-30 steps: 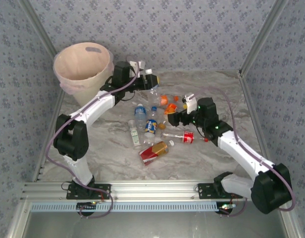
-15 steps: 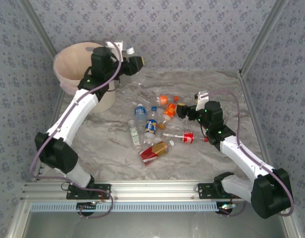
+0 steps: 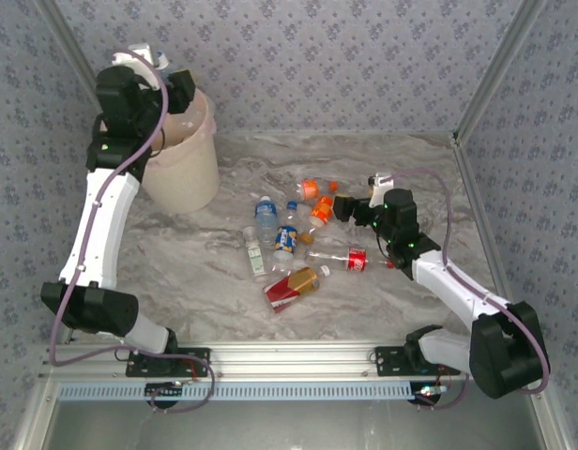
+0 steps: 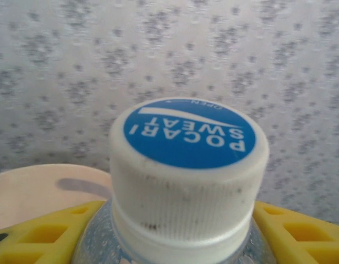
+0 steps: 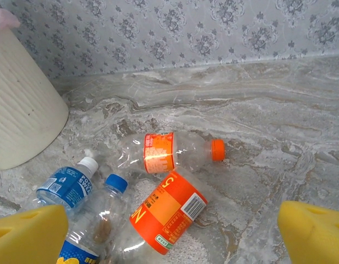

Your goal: Put the plastic bottles in the bin

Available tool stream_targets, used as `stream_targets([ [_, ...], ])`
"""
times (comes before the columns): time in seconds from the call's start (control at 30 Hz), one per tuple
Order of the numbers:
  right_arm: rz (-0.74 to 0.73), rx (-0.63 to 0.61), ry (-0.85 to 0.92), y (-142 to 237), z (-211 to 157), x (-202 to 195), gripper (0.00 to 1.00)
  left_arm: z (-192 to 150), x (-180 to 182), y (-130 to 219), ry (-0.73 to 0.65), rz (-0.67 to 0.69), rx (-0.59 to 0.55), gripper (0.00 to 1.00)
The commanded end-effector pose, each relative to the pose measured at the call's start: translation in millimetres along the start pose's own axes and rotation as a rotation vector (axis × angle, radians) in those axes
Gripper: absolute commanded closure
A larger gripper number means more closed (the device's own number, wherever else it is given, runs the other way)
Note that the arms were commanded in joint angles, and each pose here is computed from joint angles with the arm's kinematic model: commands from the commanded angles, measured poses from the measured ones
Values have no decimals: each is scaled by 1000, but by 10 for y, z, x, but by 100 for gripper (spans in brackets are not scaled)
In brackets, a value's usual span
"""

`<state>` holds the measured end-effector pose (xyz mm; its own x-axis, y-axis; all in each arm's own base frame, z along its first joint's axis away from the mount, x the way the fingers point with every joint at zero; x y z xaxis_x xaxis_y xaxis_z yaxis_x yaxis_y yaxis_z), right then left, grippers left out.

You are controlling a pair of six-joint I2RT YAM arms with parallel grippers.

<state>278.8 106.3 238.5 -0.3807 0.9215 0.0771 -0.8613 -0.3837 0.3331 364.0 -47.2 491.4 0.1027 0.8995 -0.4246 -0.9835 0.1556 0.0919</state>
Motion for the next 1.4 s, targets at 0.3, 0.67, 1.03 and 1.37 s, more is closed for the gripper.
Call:
stream_targets([
  [0.3,3,-26,-38,0,113,-7,0,21,663,-161,-50,244,12,49],
  [0.67,0,-19,-47,-35,131,-12,0,-413,1085,-256,52,510,103,46],
  [1.03,-6,10,-54,-35,92,-16,0,-381,1095,-299,99,568,159,15],
  [1.37,-19,16,-64,-48,83,-28,0,-366,1001,-283,123,494,179,4],
])
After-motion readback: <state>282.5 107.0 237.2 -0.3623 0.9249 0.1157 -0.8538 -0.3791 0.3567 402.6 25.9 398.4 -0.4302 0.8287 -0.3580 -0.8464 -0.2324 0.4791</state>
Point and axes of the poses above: each hand's point on the last joint's axis, 136 mm out from that joint toward the fingers, its own y axis back along the fingers, its own x axis along the line the jaws close on, z = x × y, the point moved 10 cm from there along y, back along the fingers, and after that the axes turned 12 degrees about y, right-handed, at the moved point
